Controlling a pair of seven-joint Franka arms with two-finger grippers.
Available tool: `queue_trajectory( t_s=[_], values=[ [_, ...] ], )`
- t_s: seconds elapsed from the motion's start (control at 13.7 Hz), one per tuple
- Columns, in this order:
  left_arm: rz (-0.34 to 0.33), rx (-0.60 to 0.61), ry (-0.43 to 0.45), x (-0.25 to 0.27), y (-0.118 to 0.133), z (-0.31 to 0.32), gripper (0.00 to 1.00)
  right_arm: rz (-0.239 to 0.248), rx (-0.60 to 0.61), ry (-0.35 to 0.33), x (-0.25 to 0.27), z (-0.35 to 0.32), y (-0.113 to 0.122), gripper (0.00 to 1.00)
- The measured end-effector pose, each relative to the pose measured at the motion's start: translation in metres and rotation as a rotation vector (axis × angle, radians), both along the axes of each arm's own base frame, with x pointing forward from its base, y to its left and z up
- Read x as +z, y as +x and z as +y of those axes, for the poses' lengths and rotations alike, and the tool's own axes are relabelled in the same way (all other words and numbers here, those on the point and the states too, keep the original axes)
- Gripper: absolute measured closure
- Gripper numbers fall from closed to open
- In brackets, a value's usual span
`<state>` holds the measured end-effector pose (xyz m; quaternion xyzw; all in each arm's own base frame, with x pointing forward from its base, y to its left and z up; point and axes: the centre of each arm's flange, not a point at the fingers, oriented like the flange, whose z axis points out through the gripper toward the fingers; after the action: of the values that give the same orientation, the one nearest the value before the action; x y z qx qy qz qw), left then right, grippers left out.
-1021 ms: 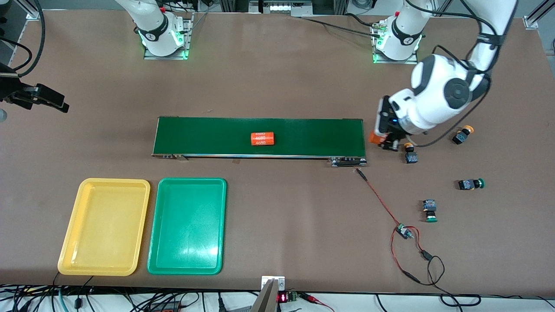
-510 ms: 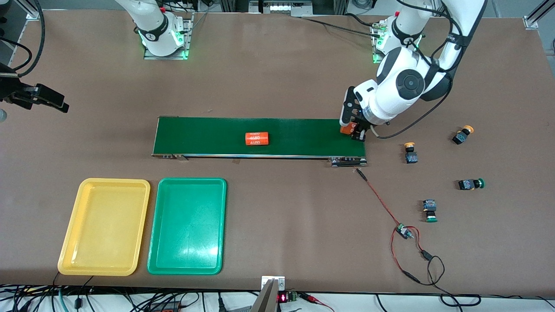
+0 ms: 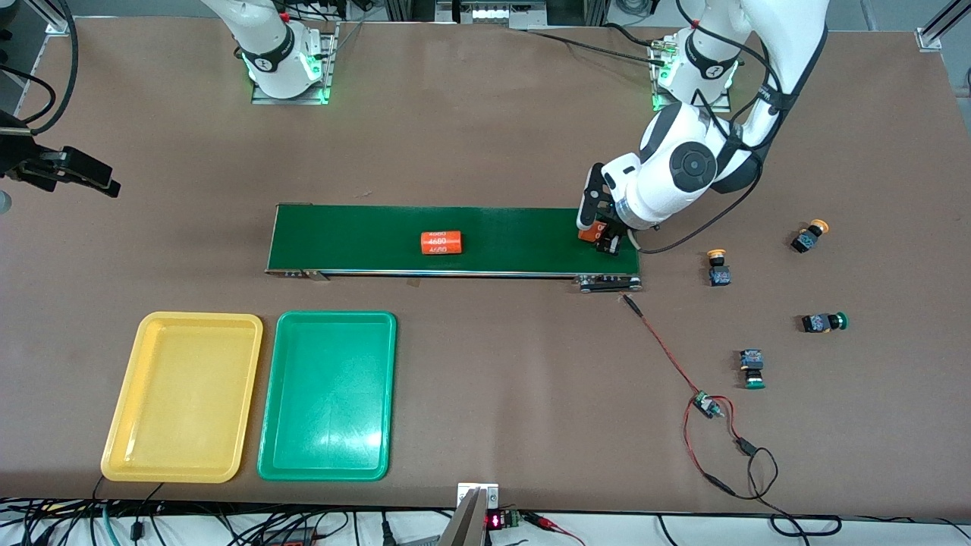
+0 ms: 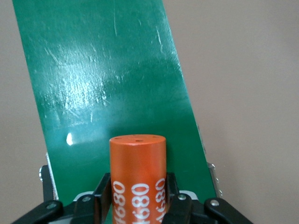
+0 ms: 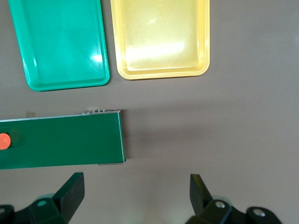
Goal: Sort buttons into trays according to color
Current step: 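Carry the cylinder onto the conveyor belt and release it, then reach the left gripper to the yellow-cap push button and grasp it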
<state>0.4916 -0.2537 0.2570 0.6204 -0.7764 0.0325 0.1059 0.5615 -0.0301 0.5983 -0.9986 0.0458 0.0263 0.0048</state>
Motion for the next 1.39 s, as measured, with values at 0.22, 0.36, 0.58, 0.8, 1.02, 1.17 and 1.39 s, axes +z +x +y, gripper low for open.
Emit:
queue_trajectory(
  t_s=[0.22, 0.36, 0.58, 0.8, 1.02, 1.17, 1.39],
  values=[
    [-0.001, 0.014, -0.002, -0.001, 0.003, 0.001, 0.37, 0.0, 0.0, 0.0, 0.0, 0.0, 0.0, 0.0],
    [-0.016, 0.035, -0.005, 0.008, 0.008, 0.0, 0.18, 0.0, 0.0, 0.0, 0.0, 0.0, 0.0, 0.0],
    [-0.028, 0.093, 0.012, 0.041, 0.012, 0.004, 0.0, 0.0, 0.0, 0.0, 0.0, 0.0, 0.0, 0.0],
    [-0.052, 0.218, 0.031, 0.087, 0.037, 0.058, 0.0, 0.0, -0.001, 0.0, 0.0, 0.0, 0.0, 0.0],
    [-0.092, 0.395, 0.03, 0.114, 0.075, 0.155, 0.0, 0.0, -0.001, 0.0, 0.0, 0.0, 0.0, 0.0],
    [-0.072, 0.488, 0.045, 0.12, 0.085, 0.203, 0.0, 0.0, -0.001, 0.0, 0.0, 0.0, 0.0, 0.0],
    [-0.005, 0.754, 0.077, 0.109, 0.086, 0.262, 0.0, 0.0, -0.001, 0.0, 0.0, 0.0, 0.0, 0.0]
  ],
)
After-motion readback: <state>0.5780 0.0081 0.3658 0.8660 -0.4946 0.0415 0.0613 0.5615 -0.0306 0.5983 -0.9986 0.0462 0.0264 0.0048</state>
